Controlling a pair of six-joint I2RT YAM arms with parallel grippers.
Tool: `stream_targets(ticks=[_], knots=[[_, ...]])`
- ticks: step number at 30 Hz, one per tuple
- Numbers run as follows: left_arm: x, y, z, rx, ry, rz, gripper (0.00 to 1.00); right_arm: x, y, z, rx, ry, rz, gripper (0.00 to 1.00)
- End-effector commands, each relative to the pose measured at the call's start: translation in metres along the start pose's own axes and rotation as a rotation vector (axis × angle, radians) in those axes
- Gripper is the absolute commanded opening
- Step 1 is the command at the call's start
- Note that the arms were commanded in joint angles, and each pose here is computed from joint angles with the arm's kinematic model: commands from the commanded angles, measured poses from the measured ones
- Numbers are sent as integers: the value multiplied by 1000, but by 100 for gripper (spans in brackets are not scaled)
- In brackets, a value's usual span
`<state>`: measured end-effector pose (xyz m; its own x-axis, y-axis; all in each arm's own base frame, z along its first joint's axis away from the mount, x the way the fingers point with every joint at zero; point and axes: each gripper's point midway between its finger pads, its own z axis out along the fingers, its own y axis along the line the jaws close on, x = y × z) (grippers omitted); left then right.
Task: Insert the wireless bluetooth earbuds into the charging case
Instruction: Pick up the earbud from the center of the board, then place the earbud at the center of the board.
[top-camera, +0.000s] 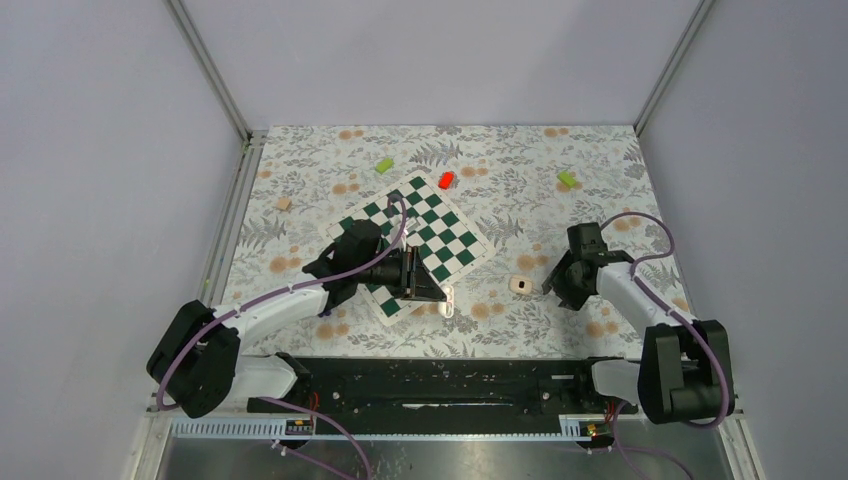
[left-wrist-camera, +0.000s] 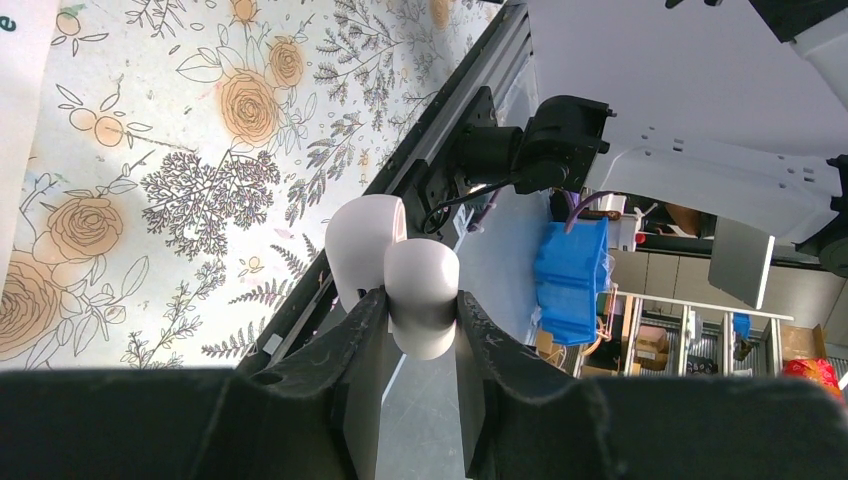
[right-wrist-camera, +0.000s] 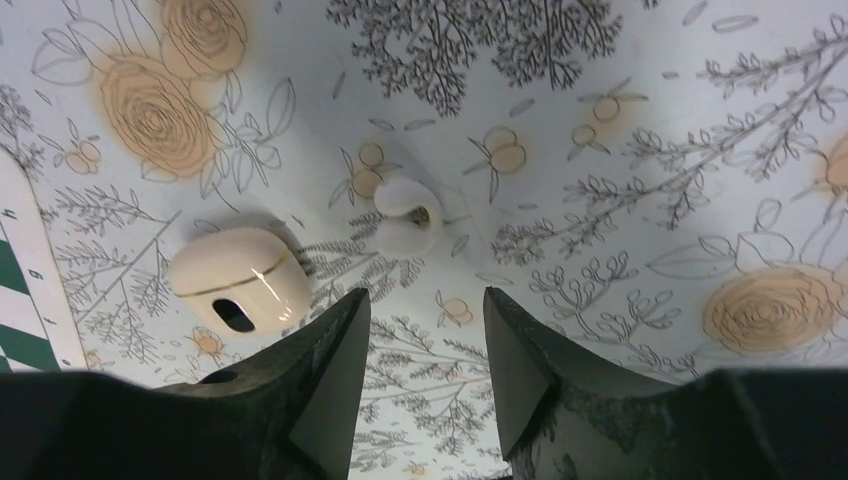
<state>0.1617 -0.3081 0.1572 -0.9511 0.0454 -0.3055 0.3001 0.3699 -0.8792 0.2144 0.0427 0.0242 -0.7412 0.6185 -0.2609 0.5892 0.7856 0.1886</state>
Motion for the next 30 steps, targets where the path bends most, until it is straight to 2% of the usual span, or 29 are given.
stream_targets(ticks=[1,10,16,18,20,25,30], knots=[[-13,-17,0,35,-28,66,0,-26,21,1,-58,-59,8,52],[-12,-17,-1,31,-28,67,0,-33,16,18,-22,-34,25,42],[-13,-18,-1,29,-31,67,0,-30,15,24,-26,-18,23,41],[-14,-18,-1,31,-31,68,0,-30,16,25,-34,-17,25,32],[-14,-18,-1,30,-32,69,0,-30,18,21,-51,-24,24,25],[-13,-17,1,25,-31,68,0,-33,20,3,-84,-60,7,24],[-13,-20,3,28,-24,72,0,-29,37,-25,-221,-72,-17,20]])
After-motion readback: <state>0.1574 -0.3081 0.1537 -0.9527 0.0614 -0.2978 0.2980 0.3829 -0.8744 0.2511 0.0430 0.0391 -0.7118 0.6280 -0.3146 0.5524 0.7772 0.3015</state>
